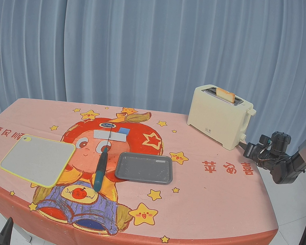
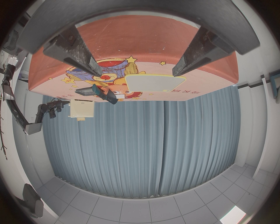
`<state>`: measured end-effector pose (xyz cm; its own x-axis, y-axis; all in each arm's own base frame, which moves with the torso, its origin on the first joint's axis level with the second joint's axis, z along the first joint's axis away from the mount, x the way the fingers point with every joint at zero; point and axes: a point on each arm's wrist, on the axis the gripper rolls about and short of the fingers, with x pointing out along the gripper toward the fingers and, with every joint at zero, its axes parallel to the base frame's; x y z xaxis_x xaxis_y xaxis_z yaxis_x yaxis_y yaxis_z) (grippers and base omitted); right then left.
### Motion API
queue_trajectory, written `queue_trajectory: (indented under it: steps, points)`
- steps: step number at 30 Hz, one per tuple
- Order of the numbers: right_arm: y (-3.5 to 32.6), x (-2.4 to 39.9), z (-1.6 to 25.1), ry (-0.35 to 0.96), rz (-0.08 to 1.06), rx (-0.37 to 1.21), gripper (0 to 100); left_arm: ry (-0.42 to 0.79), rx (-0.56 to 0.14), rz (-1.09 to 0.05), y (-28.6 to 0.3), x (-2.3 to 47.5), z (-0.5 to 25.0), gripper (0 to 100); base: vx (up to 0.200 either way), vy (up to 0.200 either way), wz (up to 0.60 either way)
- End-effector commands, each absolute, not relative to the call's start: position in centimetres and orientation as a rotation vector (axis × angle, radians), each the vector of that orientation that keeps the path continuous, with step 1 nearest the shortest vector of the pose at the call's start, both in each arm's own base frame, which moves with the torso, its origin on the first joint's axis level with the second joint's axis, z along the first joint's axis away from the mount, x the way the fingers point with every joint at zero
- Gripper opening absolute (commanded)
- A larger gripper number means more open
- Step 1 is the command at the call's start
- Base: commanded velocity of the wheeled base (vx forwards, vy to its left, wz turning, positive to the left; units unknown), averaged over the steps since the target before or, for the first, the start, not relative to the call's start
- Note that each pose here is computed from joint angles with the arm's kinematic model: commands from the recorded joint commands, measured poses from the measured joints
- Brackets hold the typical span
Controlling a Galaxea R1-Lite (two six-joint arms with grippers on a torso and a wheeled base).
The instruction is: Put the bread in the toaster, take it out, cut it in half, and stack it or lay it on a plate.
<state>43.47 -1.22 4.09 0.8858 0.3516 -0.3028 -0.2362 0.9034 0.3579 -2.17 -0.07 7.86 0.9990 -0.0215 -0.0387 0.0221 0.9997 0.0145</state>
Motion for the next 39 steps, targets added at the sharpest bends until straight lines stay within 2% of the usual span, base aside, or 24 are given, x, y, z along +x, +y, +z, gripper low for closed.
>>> queue_trajectory:
  steps: [1,39]
  points:
    - [-1.3,43.6,3.9,0.374,0.308,0.321,0,0.049,0.015,-0.022,-0.1,-2.1,7.6,100,0.000,0.000,0.00]
    - [-1.2,43.5,5.3,0.337,0.315,0.326,0,0.049,0.015,-0.022,-0.1,-2.1,7.6,100,0.000,0.000,0.00]
